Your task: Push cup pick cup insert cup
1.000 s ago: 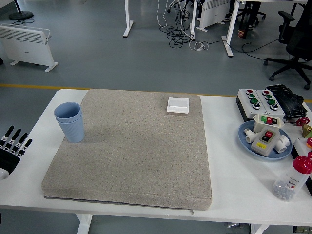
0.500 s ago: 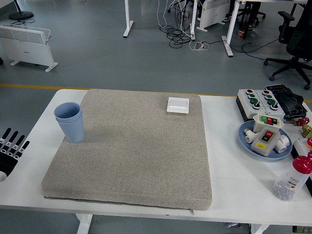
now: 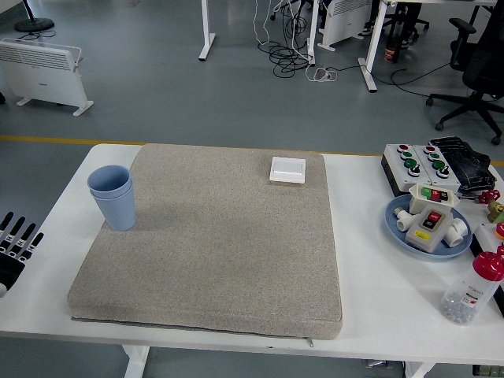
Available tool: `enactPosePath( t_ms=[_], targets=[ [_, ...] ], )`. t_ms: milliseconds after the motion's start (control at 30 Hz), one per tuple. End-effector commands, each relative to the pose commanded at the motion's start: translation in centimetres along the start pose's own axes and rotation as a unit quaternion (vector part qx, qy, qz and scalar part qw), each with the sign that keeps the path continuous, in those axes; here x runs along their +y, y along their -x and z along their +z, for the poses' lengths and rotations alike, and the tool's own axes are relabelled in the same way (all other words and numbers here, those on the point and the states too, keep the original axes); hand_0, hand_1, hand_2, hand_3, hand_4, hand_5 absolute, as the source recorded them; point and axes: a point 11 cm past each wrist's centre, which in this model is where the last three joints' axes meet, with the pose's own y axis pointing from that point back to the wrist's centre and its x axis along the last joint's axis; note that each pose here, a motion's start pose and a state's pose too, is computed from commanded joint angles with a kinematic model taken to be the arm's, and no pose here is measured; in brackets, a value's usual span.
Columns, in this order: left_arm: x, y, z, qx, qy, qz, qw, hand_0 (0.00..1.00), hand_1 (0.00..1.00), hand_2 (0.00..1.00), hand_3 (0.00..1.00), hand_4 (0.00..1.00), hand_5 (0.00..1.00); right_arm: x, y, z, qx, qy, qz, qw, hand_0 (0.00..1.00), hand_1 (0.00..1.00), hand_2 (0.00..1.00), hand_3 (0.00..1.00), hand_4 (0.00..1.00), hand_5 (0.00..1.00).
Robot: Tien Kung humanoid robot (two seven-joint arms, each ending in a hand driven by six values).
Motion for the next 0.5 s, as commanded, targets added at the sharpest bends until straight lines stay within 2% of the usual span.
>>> enactPosePath(
  t_ms=[500],
  targets=[
    [0.19, -0.37, -0.16, 0.000, 0.000, 0.004, 1.000, 0.852, 0.847, 0.888, 0.776, 0.512, 0.998, 0.01, -0.13, 0.05, 0.004, 0.001, 0.001, 1.000, 0.778, 0.720, 0.723, 0.627, 0.300, 0.569]
  ],
)
